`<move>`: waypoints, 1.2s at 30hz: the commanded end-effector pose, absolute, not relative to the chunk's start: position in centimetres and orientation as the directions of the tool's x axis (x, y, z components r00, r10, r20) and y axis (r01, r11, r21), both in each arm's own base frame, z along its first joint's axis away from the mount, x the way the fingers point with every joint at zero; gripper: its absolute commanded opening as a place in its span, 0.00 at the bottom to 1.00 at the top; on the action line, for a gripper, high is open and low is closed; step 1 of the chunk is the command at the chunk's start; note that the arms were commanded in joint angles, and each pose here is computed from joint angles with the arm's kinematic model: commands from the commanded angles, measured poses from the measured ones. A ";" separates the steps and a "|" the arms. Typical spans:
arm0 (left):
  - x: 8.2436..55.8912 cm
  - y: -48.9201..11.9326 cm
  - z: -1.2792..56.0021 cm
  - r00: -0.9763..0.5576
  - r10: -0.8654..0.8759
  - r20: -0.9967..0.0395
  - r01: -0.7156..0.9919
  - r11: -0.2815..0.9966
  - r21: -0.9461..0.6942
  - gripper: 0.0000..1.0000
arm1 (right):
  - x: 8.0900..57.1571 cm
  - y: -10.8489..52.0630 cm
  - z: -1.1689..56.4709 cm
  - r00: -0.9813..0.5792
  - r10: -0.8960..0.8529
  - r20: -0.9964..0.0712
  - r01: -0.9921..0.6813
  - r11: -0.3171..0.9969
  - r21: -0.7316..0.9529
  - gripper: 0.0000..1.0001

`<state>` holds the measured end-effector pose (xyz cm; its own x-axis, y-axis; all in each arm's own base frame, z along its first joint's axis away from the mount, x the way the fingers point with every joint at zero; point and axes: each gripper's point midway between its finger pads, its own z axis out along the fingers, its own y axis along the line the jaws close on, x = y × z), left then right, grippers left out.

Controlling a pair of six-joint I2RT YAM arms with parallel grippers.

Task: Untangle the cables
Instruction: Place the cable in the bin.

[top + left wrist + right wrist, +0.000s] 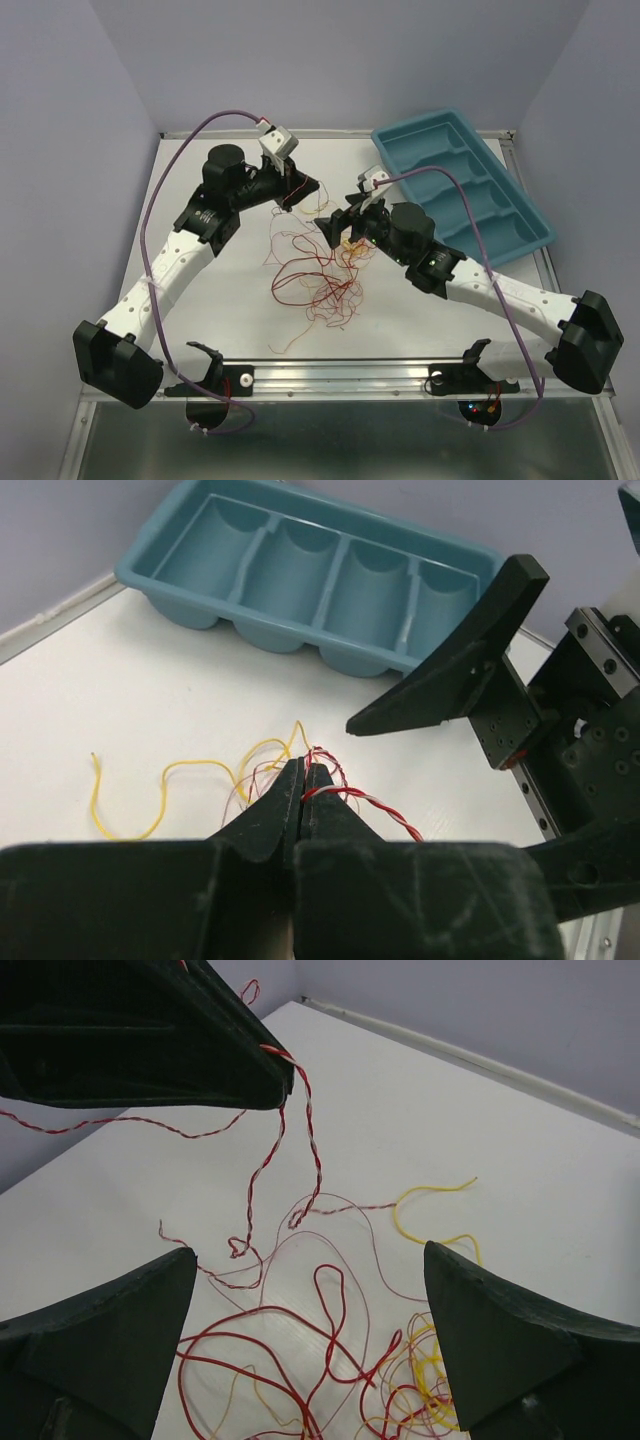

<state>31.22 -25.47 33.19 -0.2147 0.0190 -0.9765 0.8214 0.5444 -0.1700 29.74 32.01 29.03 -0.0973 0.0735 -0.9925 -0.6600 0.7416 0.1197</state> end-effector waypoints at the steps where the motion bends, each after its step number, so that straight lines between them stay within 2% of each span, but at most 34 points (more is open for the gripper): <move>1: 29.7 -26.1 34.5 -0.190 0.029 -0.981 0.874 0.460 -0.156 0.00 | 29.7 31.4 31.2 -0.006 0.106 -0.994 -0.658 0.748 0.084 1.00; 7: 28.6 -27.1 33.7 -0.246 0.060 -0.967 0.904 0.374 -0.207 0.00 | 29.7 31.9 30.8 -0.010 0.097 -0.995 -0.675 0.734 0.078 0.90; 8: 28.4 -27.4 33.4 -0.260 0.068 -0.963 0.909 0.353 -0.221 0.00 | 29.7 32.1 30.8 -0.011 0.096 -0.995 -0.684 0.726 0.077 0.81; 9: 28.4 -27.5 33.3 -0.266 0.071 -0.961 0.911 0.343 -0.227 0.00 | 29.6 32.3 30.7 -0.013 0.096 -0.995 -0.690 0.719 0.078 0.76; 10: 28.2 -27.7 32.9 -0.276 0.077 -0.958 0.915 0.326 -0.237 0.00 | 29.5 32.5 30.8 -0.014 0.095 -0.995 -0.697 0.713 0.078 0.60; 13: 28.2 -27.8 32.8 -0.283 0.081 -0.956 0.917 0.315 -0.244 0.00 | 29.6 32.6 30.8 -0.024 0.104 -0.994 -0.693 0.715 0.091 0.25; 15: 28.4 -27.8 32.8 -0.257 0.088 -0.962 0.924 0.312 -0.219 0.00 | 29.6 32.7 30.6 -0.030 0.104 -0.994 -0.695 0.712 0.095 0.27; 16: 28.2 -27.8 32.9 -0.253 0.086 -0.964 0.926 0.309 -0.216 0.00 | 29.5 32.8 30.4 -0.038 0.102 -0.994 -0.699 0.708 0.099 0.33; 17: 28.2 -27.8 33.0 -0.254 0.085 -0.964 0.926 0.308 -0.217 0.00 | 29.4 33.1 30.2 -0.044 0.100 -0.994 -0.707 0.700 0.101 0.50; 19: 27.9 -27.8 33.2 -0.247 0.084 -0.965 0.931 0.295 -0.213 0.00 | 29.4 33.5 30.0 -0.053 0.097 -0.994 -0.720 0.686 0.105 0.71; 21: 27.8 -27.7 33.4 -0.232 0.080 -0.969 0.934 0.298 -0.199 0.00 | 29.3 33.8 29.8 -0.058 0.092 -0.994 -0.727 0.678 0.106 0.75; 23: 27.7 -27.7 33.5 -0.224 0.077 -0.972 0.935 0.298 -0.192 0.00 | 29.4 34.1 29.4 -0.068 0.086 -0.994 -0.732 0.673 0.108 0.75; 24: 27.6 -27.7 33.5 -0.222 0.076 -0.972 0.937 0.292 -0.192 0.00 | 29.5 34.2 29.2 -0.073 0.080 -0.994 -0.732 0.673 0.108 0.72; 25: 27.5 -27.7 33.5 -0.224 0.077 -0.972 0.938 0.287 -0.193 0.00 | 29.5 34.4 29.3 -0.074 0.081 -0.994 -0.733 0.671 0.109 0.57; 28: 27.4 -27.6 33.7 -0.211 0.076 -0.975 0.940 0.289 -0.181 0.00 | 29.7 34.5 28.9 -0.083 0.073 -0.994 -0.730 0.674 0.110 0.25; 29: 27.6 -27.5 33.8 -0.204 0.074 -0.976 0.939 0.297 -0.174 0.00 | 29.6 34.5 29.1 -0.083 0.076 -0.994 -0.731 0.673 0.112 0.05; 30: 27.7 -27.5 33.7 -0.188 0.078 -0.979 0.940 0.302 -0.157 0.00 | 29.7 34.4 29.2 -0.082 0.081 -0.993 -0.727 0.677 0.115 0.01; 32: 28.2 -27.2 33.6 -0.173 0.081 -0.982 0.933 0.334 -0.136 0.00 | 29.9 33.7 29.6 -0.082 0.099 -0.992 -0.702 0.701 0.128 0.00; 34: 30.1 -26.4 33.4 -0.155 0.081 -0.985 0.892 0.441 -0.104 0.10 | 30.1 32.7 30.5 -0.071 0.130 -0.989 -0.666 0.732 0.144 0.00; 36: 32.1 -25.3 32.6 -0.143 0.102 -0.984 0.837 0.543 -0.066 0.23 | 31.3 30.6 30.7 -0.064 0.162 -0.985 -0.563 0.809 0.170 0.01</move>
<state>29.13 -27.19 30.16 -0.2886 0.1215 -0.9497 0.8943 0.3884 -0.2221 30.13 33.21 26.61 -0.1340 0.0427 -0.9901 -0.6745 0.7280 0.1227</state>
